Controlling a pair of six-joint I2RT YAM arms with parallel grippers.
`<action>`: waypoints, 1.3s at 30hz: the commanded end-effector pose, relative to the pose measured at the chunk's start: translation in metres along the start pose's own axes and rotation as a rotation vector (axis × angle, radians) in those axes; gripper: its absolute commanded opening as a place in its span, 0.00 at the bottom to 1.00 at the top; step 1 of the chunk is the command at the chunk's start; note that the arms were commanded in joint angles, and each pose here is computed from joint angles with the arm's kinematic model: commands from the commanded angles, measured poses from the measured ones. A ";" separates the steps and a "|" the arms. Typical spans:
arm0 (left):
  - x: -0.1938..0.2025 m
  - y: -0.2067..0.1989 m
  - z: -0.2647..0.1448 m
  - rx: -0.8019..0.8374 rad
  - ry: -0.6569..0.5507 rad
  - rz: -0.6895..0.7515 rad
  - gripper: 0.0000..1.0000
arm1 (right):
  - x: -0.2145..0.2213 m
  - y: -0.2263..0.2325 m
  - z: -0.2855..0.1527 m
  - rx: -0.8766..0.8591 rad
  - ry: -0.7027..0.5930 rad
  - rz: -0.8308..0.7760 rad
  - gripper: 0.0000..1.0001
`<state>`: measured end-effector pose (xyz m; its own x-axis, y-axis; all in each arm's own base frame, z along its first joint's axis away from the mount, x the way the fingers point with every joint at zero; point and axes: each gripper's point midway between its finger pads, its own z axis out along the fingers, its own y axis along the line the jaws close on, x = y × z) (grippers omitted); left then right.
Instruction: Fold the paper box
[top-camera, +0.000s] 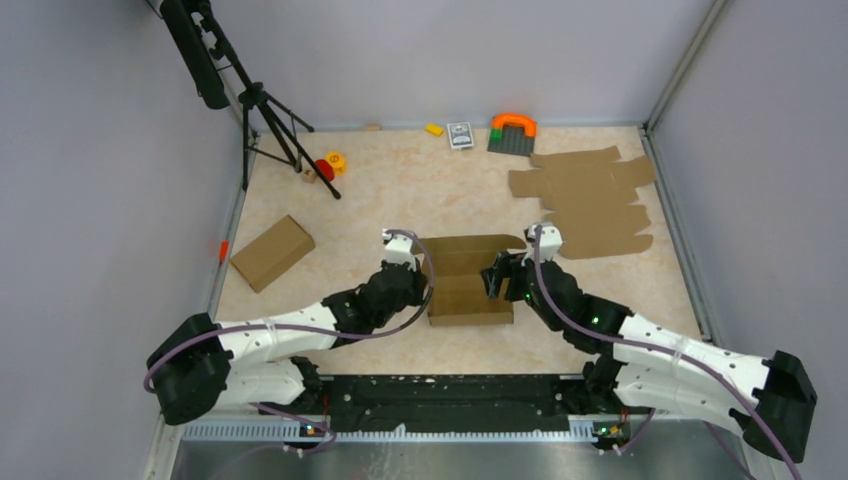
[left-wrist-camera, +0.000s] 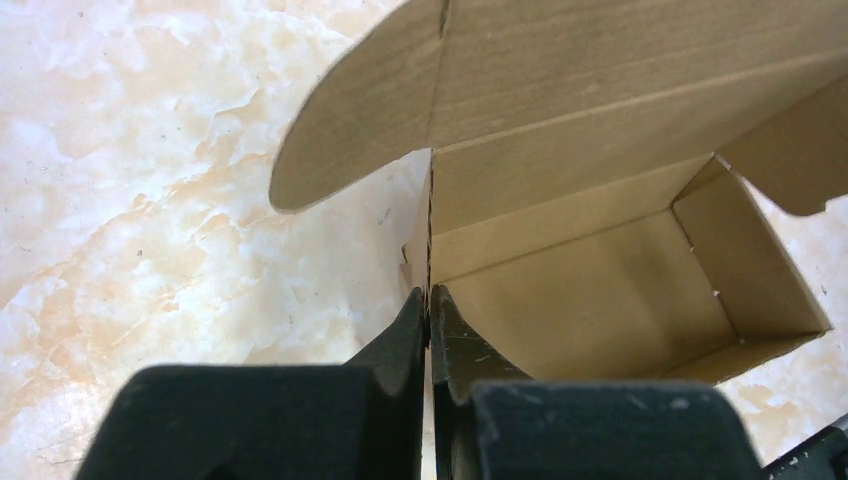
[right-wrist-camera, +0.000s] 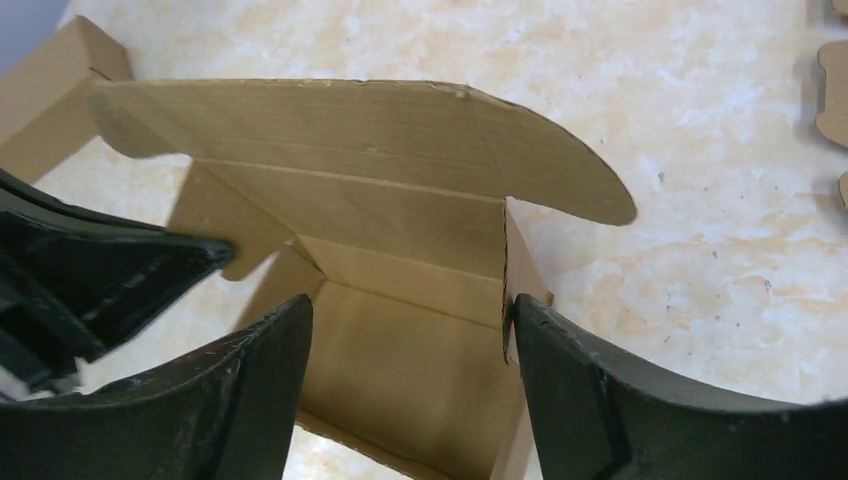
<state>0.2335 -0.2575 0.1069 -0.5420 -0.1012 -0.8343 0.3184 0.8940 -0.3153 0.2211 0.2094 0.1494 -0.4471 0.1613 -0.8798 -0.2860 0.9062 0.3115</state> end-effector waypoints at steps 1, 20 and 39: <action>-0.009 -0.005 -0.004 0.022 -0.066 0.004 0.00 | -0.037 0.024 -0.019 -0.068 -0.020 0.028 0.74; -0.032 -0.033 -0.015 0.071 -0.072 -0.055 0.00 | 0.006 0.000 -0.017 0.024 0.080 0.119 0.24; 0.025 -0.024 -0.008 0.026 0.005 0.021 0.00 | 0.055 -0.015 -0.020 0.004 0.200 0.043 0.11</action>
<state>0.2091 -0.2630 0.0899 -0.5474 -0.0508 -0.8353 0.3306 0.9038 -0.2717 0.1921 0.1892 0.1035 -0.6018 0.1426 -0.7858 -0.2059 0.9230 0.3252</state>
